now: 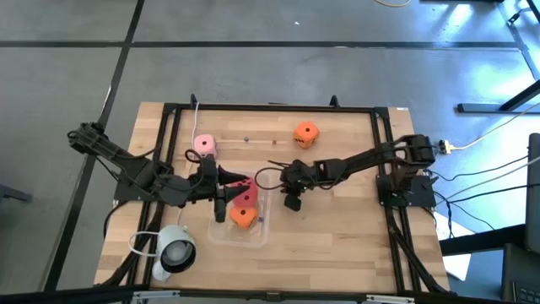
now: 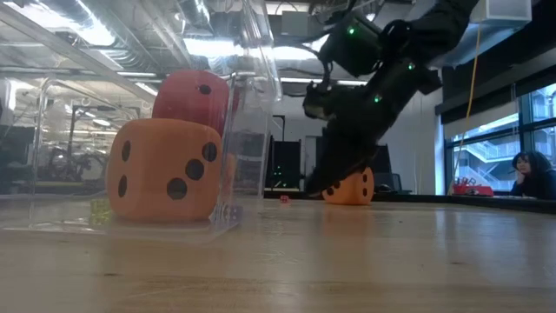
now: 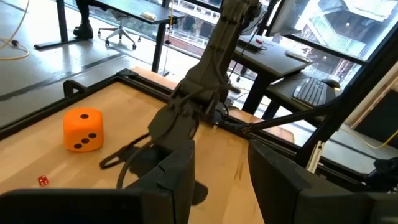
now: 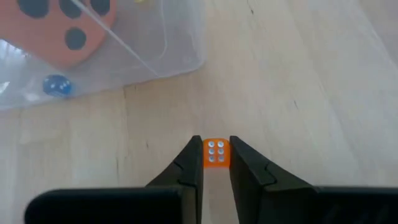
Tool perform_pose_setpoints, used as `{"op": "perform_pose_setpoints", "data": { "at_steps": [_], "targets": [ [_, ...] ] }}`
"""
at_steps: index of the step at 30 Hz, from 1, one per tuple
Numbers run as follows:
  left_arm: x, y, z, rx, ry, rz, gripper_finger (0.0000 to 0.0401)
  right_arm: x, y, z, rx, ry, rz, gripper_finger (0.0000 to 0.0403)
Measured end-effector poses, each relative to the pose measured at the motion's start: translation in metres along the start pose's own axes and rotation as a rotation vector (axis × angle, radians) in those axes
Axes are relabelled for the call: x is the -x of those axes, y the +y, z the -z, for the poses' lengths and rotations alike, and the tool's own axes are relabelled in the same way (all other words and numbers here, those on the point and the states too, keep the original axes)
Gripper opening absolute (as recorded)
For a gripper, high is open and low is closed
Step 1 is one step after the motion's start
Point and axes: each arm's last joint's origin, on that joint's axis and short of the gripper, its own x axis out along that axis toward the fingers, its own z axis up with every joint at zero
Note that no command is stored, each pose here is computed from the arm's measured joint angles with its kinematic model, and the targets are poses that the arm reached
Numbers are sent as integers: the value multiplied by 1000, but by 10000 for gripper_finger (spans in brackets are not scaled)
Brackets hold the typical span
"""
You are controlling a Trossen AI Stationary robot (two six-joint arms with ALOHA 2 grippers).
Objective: Pick & Place Dice
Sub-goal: Put the small orange die on the bin
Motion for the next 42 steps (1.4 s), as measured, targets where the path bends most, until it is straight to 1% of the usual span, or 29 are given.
{"op": "perform_pose_setpoints", "data": {
  "at_steps": [6, 9, 17, 22, 27, 34, 37, 42],
  "targets": [
    [1, 0, -1, 1, 3, 8, 139, 28, 3, -9, 0, -24, 0, 49],
    [6, 1, -4, 9, 2, 26, 139, 45, 4, -15, 0, -65, -3, 49],
    [14, 5, -11, 13, -18, 34, 139, 86, 7, -29, -3, -181, -26, 49],
    [13, 6, -10, 0, -21, 11, 139, 98, 8, -35, -8, -246, -45, 49],
    [13, 7, -9, 0, -20, 3, 139, 104, 11, -42, -32, -314, -105, 49],
    [13, 6, -9, 5, -20, 5, 139, 115, 12, -45, -52, -358, -130, 49],
    [13, 6, -9, 4, -19, 5, 139, 122, 16, -52, -63, -428, -225, 49],
    [13, 7, -9, -11, -19, 2, 139, 133, 27, -71, -47, -609, -468, 49]
  ]
}}
